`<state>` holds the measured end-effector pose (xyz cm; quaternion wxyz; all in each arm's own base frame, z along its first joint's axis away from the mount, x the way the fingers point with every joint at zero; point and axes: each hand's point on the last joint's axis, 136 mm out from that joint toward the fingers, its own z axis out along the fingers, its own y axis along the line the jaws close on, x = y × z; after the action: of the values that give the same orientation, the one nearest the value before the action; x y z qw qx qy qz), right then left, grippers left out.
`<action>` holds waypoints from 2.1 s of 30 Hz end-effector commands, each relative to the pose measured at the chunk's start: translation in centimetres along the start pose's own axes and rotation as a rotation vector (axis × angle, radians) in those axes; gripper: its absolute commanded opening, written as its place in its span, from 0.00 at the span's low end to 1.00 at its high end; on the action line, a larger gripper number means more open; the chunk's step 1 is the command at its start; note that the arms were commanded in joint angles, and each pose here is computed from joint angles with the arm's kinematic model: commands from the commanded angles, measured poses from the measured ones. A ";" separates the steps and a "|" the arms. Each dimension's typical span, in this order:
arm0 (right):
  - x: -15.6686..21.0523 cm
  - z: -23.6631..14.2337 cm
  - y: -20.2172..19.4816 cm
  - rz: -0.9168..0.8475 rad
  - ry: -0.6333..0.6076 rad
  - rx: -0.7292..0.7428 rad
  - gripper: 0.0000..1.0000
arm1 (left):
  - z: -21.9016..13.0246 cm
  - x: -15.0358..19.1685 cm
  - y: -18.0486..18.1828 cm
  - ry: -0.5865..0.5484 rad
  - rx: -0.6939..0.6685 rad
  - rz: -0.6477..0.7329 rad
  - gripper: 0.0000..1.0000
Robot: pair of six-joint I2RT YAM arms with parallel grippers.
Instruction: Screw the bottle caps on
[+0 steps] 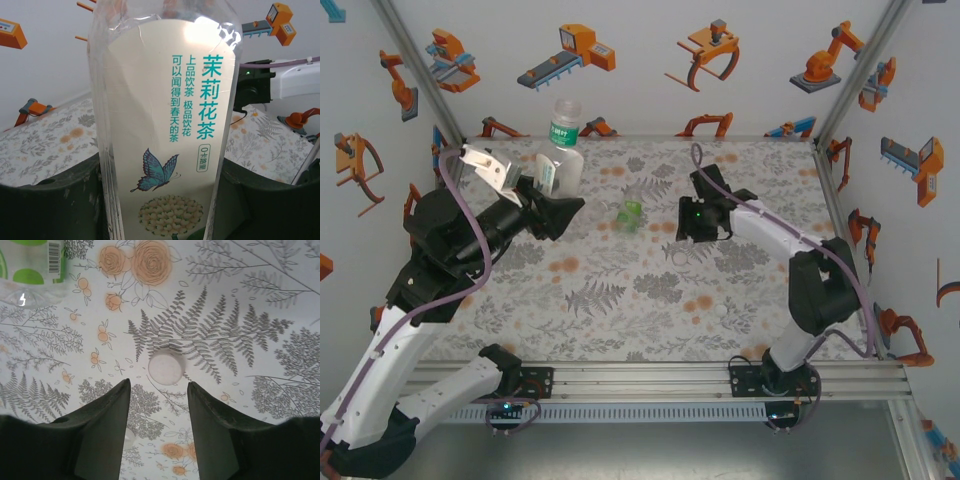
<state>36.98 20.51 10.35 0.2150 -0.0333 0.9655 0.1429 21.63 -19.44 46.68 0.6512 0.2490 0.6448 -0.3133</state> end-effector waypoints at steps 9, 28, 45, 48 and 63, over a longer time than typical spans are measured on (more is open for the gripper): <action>2.3 3.9 0.0 -0.060 0.099 0.128 0.54 | -0.9 0.2 0.3 -0.009 -0.021 0.006 0.05; 4.4 6.6 0.3 -0.122 0.124 0.178 0.49 | -1.0 0.5 0.3 -0.007 -0.024 -0.019 0.05; 5.5 6.9 0.4 -0.134 0.149 0.179 0.47 | -0.7 0.5 0.4 -0.006 -0.024 -0.026 0.05; 5.5 6.7 0.6 -0.138 0.149 0.180 0.47 | -0.6 0.5 0.4 -0.006 -0.023 -0.028 0.05; 5.4 6.6 1.0 -0.146 0.152 0.179 0.48 | -0.5 0.6 0.4 -0.003 -0.024 -0.029 0.05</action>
<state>35.38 23.55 3.36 0.1711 -0.0886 0.9798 0.0529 21.53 -19.14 45.44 0.6426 0.2431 0.6567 -0.3111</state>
